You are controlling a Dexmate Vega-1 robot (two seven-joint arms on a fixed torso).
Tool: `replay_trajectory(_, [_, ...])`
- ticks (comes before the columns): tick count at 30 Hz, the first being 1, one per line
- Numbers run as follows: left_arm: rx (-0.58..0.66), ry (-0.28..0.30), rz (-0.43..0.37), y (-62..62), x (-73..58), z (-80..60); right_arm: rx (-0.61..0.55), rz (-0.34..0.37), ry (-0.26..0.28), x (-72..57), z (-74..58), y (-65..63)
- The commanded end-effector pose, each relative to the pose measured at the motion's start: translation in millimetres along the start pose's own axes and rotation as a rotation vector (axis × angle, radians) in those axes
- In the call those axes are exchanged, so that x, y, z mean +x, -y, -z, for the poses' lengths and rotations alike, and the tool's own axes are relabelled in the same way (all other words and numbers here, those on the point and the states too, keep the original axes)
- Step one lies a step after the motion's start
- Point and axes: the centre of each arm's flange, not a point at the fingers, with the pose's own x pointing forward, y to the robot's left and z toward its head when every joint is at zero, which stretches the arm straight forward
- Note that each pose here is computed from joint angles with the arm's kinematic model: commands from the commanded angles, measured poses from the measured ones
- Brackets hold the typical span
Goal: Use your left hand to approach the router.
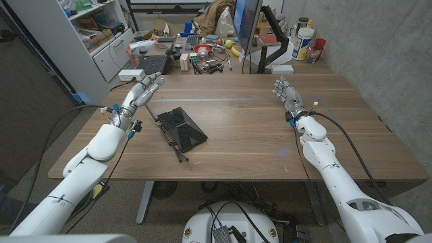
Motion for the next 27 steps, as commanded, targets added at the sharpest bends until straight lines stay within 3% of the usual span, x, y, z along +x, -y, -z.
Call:
replay_trajectory(1, [0.073,0.010,-0.003,0.6,0.7,-7.7,-0.005,-0.005,-0.004,1.7,-0.7,1.2])
replay_trajectory(27, [0.245,0.010,-0.004,4.2,-5.7,-19.0,-0.005,-0.001,0.001,1.4,-3.5,6.2])
